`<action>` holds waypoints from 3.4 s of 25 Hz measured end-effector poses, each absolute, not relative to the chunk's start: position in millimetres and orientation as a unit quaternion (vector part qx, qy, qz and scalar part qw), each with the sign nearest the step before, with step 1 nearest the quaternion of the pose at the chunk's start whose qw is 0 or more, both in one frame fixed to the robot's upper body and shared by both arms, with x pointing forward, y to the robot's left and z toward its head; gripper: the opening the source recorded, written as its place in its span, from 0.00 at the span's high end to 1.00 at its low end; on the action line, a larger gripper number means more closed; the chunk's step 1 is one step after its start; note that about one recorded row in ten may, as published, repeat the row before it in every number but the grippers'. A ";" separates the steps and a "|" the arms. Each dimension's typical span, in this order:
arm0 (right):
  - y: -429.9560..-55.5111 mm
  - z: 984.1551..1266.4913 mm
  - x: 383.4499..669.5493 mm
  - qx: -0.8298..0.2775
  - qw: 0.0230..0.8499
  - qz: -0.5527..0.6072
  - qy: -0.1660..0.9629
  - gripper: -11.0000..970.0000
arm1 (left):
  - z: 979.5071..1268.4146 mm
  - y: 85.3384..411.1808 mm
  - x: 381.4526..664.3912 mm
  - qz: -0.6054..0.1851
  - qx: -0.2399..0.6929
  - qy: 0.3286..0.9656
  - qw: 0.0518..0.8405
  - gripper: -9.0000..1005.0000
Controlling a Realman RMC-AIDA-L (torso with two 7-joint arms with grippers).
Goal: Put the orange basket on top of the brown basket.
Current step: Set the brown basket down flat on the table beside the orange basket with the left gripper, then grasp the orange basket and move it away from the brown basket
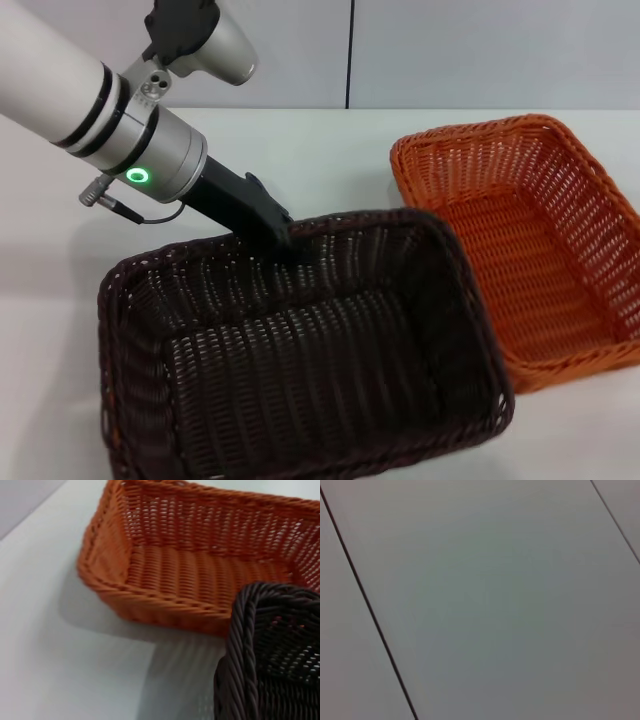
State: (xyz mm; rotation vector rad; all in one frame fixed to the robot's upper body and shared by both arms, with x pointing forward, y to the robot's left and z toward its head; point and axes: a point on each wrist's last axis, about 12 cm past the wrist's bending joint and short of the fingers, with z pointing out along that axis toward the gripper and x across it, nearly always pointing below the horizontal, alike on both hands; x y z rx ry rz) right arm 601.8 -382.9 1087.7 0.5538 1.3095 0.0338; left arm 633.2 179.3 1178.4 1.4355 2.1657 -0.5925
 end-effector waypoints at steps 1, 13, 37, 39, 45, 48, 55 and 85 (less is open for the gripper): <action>-382.5 1087.1 601.7 0.254 0.757 0.017 0.602 0.40 | 1177.2 179.3 633.6 -0.214 0.520 0.792 0.238 0.80; -368.6 1098.1 608.4 0.138 0.741 0.144 0.641 0.40 | 1175.8 195.2 623.0 -0.271 0.474 0.780 0.307 0.54; -279.8 1154.1 589.6 -0.460 0.132 0.225 0.849 0.40 | 1181.8 221.8 612.4 -0.333 0.399 0.704 0.484 0.16; -272.4 1154.9 585.0 -0.478 0.112 0.222 0.843 0.40 | 1182.4 221.3 613.3 -0.333 0.399 0.704 0.485 0.16; -246.4 1156.1 562.5 -0.541 0.024 0.246 0.804 0.41 | 1191.3 217.4 619.4 -0.331 0.397 0.702 0.490 0.16; -233.2 1154.3 551.6 -0.568 -0.021 0.254 0.782 0.41 | 1199.9 215.9 624.8 -0.325 0.401 0.701 0.493 0.16; -206.2 1154.1 533.9 -0.609 -0.066 0.327 0.720 0.41 | 1204.9 213.4 632.1 -0.314 0.395 0.701 0.504 0.16; -279.9 1223.6 612.0 -0.492 0.196 0.187 0.827 0.40 | 1197.3 230.7 633.0 -0.291 0.361 0.707 0.535 0.16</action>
